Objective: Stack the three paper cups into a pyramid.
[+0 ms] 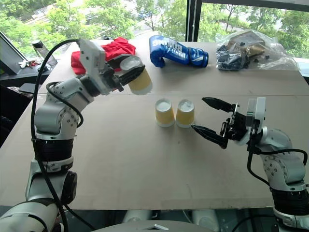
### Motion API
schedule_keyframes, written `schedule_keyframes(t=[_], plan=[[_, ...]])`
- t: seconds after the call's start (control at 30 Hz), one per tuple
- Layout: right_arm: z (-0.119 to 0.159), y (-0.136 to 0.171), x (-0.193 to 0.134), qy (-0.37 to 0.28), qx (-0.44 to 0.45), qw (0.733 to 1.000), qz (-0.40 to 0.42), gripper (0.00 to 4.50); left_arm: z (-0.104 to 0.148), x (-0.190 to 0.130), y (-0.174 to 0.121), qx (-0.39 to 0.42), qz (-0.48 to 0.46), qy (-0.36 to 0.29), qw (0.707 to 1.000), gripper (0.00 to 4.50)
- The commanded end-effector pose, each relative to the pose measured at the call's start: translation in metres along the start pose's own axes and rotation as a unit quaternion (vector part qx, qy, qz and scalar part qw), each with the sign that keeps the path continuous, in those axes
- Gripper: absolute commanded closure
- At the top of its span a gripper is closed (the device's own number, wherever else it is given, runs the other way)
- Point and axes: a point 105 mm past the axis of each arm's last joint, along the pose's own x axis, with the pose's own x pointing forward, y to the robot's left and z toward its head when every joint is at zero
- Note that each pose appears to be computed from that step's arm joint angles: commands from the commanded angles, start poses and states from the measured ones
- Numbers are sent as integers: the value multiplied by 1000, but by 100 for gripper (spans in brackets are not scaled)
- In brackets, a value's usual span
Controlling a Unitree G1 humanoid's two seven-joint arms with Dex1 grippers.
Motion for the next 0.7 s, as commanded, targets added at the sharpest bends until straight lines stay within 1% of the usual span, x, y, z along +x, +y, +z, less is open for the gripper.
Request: schedule_keyframes(t=[0.03, 0.17, 0.3, 0.43, 0.7], plan=[[10, -5, -8, -6, -27, 999, -17, 0, 14, 18, -19, -16, -76, -21, 997, 215], [6, 0, -13, -4, -28, 999, -37, 0, 9, 39, -38, -20, -139, -15, 990, 215], [5, 1, -20, 5, -33, 997, -63, 0, 2, 44, -52, -17, -180, -3, 984, 215], [2, 0, -28, 23, -40, 995, -86, 0, -7, 47, -56, -1, -192, 11, 981, 215], [3, 1, -30, 29, -50, 993, -99, 0, -9, 55, -54, -4, -192, 7, 981, 215]])
